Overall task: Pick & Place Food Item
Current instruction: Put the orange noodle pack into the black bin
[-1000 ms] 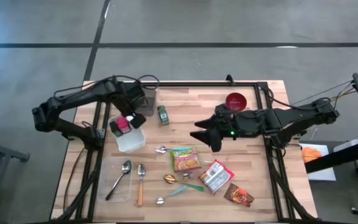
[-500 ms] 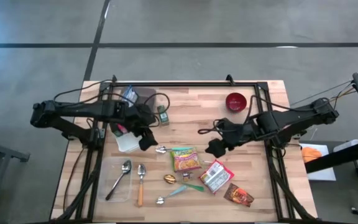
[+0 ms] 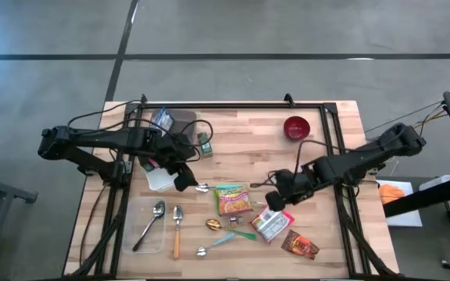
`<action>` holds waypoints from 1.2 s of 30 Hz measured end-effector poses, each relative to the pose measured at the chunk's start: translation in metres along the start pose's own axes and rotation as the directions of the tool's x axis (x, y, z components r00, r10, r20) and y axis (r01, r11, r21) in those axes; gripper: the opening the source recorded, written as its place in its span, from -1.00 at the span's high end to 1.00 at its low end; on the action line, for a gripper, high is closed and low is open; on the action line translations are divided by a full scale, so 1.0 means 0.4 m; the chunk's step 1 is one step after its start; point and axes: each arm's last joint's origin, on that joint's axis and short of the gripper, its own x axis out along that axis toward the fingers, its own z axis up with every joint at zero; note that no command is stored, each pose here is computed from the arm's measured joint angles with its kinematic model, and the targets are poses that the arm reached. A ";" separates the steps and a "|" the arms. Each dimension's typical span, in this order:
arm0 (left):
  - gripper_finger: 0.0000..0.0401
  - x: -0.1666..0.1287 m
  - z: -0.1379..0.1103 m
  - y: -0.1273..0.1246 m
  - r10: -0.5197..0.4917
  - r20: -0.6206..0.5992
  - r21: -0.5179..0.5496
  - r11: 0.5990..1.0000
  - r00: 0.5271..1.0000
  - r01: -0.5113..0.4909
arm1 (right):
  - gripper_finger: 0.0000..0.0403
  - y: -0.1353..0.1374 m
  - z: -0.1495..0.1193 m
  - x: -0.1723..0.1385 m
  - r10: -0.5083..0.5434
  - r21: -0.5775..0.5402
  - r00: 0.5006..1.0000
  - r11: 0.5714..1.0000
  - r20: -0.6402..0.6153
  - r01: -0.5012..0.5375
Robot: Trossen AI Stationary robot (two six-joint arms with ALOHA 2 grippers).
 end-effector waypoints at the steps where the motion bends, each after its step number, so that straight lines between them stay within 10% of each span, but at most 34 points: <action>1: -0.76 0.000 0.000 0.000 0.000 0.000 0.000 1.000 1.000 0.000 | -0.74 -0.009 -0.009 0.008 -0.015 0.005 1.000 1.000 -0.019 0.015; 36: -0.76 0.000 0.002 -0.004 -0.030 -0.004 0.000 1.000 1.000 0.030 | -0.74 -0.188 -0.101 0.197 0.126 0.080 0.990 0.988 0.070 -0.131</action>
